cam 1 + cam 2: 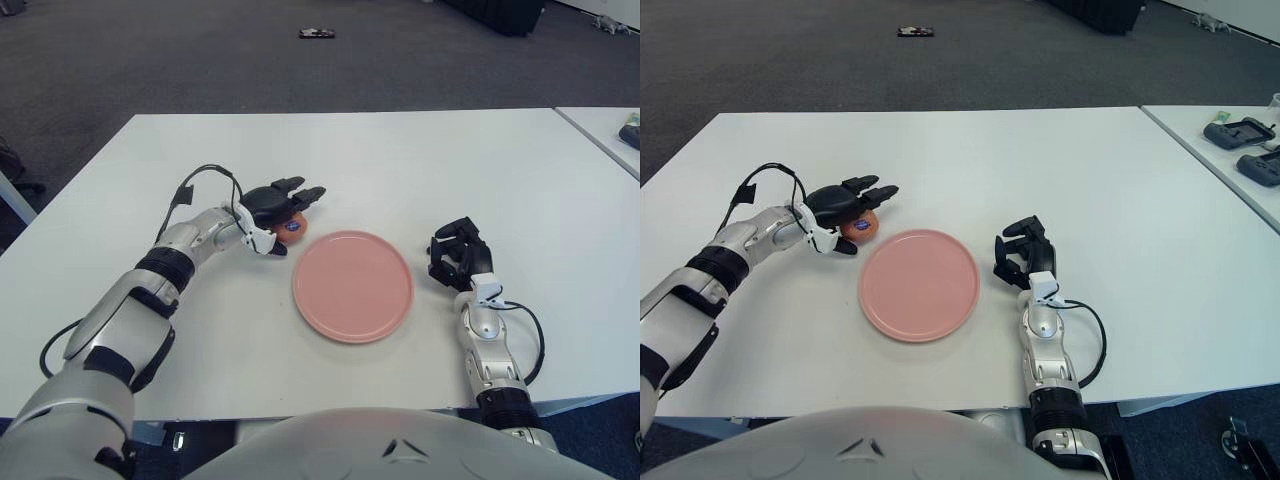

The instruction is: Put the apple into the plate.

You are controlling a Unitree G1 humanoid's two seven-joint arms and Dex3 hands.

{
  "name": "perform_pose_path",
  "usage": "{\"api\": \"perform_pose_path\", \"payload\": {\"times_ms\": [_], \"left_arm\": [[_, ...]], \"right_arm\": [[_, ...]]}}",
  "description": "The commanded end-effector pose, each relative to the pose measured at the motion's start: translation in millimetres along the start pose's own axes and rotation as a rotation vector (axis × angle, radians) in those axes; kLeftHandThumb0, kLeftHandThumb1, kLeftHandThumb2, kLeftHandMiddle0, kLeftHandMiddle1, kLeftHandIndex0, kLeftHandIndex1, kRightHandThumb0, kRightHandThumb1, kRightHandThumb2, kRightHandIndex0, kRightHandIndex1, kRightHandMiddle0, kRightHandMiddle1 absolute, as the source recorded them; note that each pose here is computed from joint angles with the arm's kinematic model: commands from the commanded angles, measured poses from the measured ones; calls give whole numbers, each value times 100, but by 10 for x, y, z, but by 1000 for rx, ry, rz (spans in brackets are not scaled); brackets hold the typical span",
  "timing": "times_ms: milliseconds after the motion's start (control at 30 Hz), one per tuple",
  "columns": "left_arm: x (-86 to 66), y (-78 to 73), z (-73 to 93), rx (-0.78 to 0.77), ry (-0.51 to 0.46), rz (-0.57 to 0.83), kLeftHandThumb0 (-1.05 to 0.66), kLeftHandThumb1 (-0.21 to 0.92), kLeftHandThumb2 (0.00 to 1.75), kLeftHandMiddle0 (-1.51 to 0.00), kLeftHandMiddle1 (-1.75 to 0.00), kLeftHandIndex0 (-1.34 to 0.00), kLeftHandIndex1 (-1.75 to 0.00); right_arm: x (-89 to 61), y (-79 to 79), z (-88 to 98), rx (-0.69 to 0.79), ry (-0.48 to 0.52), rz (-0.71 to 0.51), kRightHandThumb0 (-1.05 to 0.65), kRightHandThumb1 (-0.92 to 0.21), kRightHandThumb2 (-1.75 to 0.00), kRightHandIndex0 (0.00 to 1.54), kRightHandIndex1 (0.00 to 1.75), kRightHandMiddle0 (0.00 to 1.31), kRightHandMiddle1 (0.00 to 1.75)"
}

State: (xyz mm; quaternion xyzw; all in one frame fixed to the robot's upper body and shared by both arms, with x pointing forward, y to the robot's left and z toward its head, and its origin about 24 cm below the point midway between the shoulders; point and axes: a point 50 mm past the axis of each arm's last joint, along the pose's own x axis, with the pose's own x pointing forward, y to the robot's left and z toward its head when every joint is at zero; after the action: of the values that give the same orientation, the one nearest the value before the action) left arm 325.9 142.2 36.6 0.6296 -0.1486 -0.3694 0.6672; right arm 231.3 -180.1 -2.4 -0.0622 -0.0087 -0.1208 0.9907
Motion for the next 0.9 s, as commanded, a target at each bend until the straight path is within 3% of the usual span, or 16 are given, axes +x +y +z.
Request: {"api": "perform_pose_path", "payload": {"times_ms": [0,267,300,400,500,700,767,867], "left_arm": [[-2,-175,18,-5,9,-59,-93,44,88,0,0,0,0],[41,-180,31,6,10,-78,-95,48,89,0,0,0,0],[50,-181,35,2,10,-84,-93,47,90,0,-4,0,-7],[62,-183,40,-4,9,-94,-87,41,94,0,-26,0,-37],[74,-182,41,-4,7,-110,-80,31,101,0,-84,0,-84],[89,-168,27,31,5,-166,-72,21,114,-2,-142,-1,-136],[96,-164,18,29,21,-164,-64,17,121,-17,-161,-11,-159],[100,-165,8,19,41,-152,-53,15,126,-38,-170,-28,-169]], "right_arm": [[-24,-66,-56,-28,35,-9,-40,-58,-99,59,146,40,175],[-25,-69,-51,-31,42,-12,-40,-59,-98,59,146,40,175],[-27,-72,-53,-33,44,-12,-40,-59,-98,59,147,40,175],[-30,-75,-54,-34,48,-14,-40,-59,-99,59,147,40,175],[-31,-79,-55,-33,53,-16,-40,-58,-99,58,147,40,175],[-37,-84,-47,-18,53,-20,-40,-58,-100,58,148,40,175],[-38,-87,-43,-11,52,-21,-40,-58,-100,57,148,41,175],[-40,-87,-39,-1,51,-24,-40,-58,-100,57,147,41,175]]}}
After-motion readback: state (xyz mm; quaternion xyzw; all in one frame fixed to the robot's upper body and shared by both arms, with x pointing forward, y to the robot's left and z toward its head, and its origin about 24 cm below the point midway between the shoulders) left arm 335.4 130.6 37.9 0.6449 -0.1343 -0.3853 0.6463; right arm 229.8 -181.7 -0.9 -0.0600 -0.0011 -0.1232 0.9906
